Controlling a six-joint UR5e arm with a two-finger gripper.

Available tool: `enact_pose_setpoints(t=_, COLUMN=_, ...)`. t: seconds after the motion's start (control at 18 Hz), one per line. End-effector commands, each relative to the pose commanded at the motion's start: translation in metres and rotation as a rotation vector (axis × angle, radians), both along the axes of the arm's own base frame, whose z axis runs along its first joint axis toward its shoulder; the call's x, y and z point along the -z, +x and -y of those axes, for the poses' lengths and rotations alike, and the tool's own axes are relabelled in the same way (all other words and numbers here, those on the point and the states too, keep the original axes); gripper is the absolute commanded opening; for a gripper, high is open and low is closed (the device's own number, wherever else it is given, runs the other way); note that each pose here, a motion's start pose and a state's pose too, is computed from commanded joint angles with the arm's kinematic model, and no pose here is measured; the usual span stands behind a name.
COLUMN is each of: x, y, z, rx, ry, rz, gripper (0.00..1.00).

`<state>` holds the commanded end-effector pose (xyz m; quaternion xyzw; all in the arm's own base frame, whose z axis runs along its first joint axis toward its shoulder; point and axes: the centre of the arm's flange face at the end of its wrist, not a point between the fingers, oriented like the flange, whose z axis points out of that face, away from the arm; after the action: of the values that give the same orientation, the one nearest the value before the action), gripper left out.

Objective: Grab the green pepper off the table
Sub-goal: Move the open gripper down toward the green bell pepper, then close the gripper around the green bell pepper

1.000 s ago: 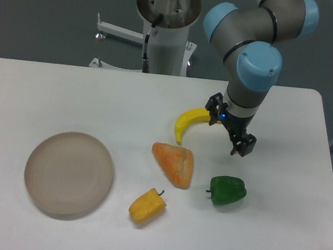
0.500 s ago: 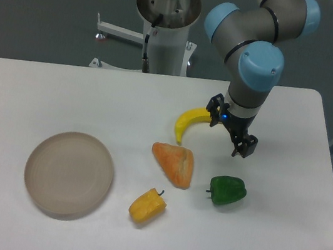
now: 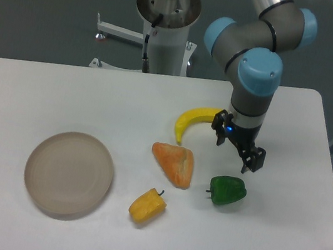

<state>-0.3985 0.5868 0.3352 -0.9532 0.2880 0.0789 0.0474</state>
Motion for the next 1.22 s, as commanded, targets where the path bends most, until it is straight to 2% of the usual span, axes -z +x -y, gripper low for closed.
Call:
enact_pose_setpoints(t=0.22, x=0.021, y=-0.009, z=-0.012, rx=0.020, ry=-0.014, rz=0.010, gripper=1.00)
enact_pose_setpoints(t=0.44, x=0.040, y=-0.015, z=-0.022, rx=0.114, ry=-0.036, rz=0.015, gripper=1.00)
enact_pose_setpoints(t=1.22, x=0.082, y=0.001, z=-0.033, rx=0.180, ry=-0.094, rz=0.054, gripper=1.00)
